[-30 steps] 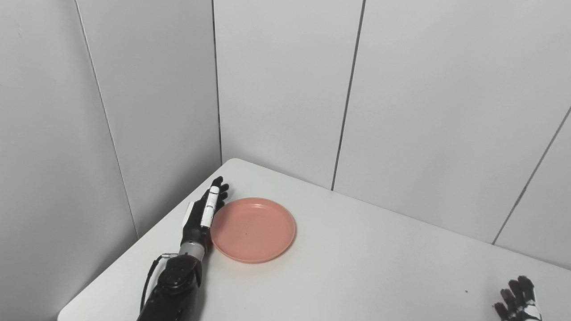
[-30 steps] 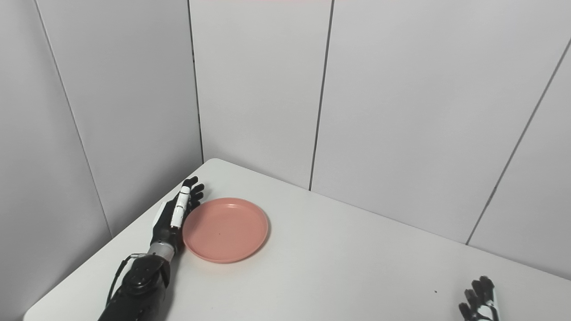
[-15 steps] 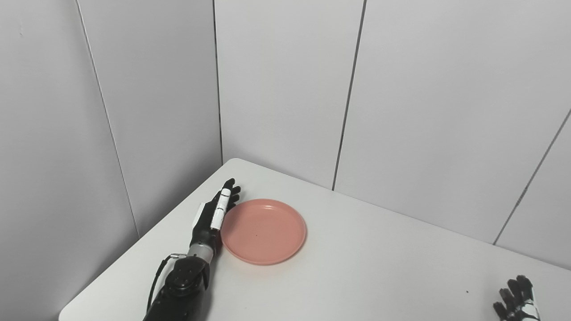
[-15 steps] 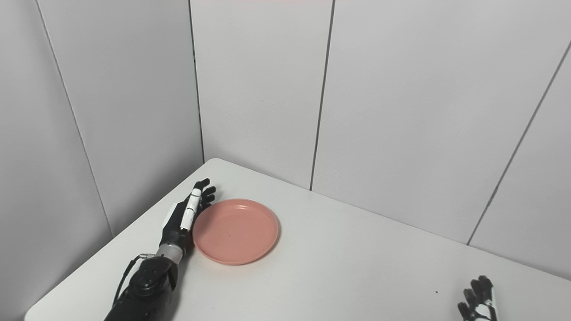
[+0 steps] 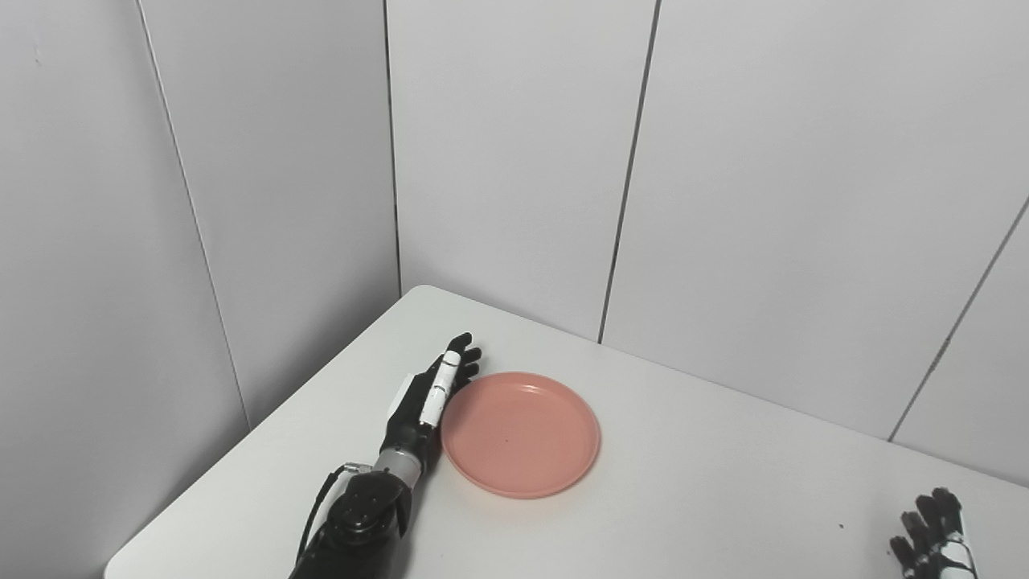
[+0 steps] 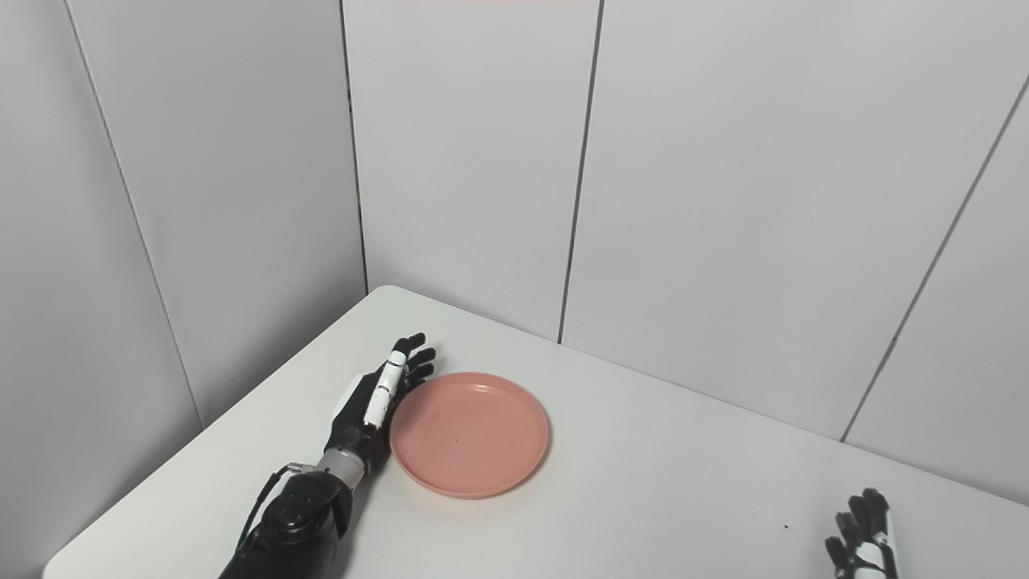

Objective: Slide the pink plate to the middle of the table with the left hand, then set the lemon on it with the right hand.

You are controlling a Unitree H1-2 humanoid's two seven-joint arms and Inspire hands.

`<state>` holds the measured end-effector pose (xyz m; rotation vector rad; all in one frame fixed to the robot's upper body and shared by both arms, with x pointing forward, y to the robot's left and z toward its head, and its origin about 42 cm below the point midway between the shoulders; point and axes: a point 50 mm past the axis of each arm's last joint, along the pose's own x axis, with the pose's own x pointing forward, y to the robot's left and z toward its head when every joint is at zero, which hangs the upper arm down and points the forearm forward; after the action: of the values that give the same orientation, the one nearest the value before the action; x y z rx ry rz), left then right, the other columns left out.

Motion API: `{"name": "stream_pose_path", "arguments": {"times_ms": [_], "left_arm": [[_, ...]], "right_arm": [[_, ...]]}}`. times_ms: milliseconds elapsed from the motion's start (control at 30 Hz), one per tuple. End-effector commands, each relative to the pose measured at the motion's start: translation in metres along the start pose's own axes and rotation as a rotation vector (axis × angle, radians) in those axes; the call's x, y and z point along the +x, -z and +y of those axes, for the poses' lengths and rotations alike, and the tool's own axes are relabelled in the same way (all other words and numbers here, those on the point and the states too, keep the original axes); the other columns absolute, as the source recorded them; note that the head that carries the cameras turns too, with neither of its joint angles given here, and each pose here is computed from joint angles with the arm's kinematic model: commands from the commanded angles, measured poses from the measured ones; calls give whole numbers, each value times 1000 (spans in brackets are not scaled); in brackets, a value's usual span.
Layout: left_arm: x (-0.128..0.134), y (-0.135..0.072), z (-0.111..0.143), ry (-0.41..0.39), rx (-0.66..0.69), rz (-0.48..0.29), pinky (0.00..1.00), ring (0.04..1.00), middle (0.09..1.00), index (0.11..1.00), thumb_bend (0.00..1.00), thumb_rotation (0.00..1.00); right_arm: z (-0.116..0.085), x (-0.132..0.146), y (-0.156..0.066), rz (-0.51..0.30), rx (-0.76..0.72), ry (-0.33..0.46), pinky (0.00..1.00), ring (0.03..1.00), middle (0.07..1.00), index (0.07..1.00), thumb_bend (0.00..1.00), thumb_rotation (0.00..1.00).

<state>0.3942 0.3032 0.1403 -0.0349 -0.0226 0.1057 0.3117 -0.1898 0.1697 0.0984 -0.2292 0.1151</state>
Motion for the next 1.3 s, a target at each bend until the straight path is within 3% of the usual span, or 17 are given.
{"name": "stream_pose_path", "arguments": {"times_ms": [0,333,700,1033,1267], "left_arm": [[-2,9,-36,127,-15,53,929,910,896,908,581,1000],[-4,4,-57,177,-35,26,938,928,927,923,606,1000],[-12,2,-86,239,-45,21,948,923,922,918,608,1000],[-17,-1,-106,280,-58,9,925,928,926,931,603,1000],[-20,-6,-125,317,-89,10,978,943,938,938,613,1000]], "right_arm": [[5,6,-17,-45,8,0,1000,1000,1000,1000,250,1000],[5,9,-11,-28,1,18,1000,1000,1000,1000,274,1000],[1,11,6,-30,-10,-8,1000,1000,1000,994,479,1000],[14,16,10,-24,-15,6,1000,1000,1000,969,505,1000],[20,19,11,-19,-23,8,1000,1000,1000,967,506,1000]]}}
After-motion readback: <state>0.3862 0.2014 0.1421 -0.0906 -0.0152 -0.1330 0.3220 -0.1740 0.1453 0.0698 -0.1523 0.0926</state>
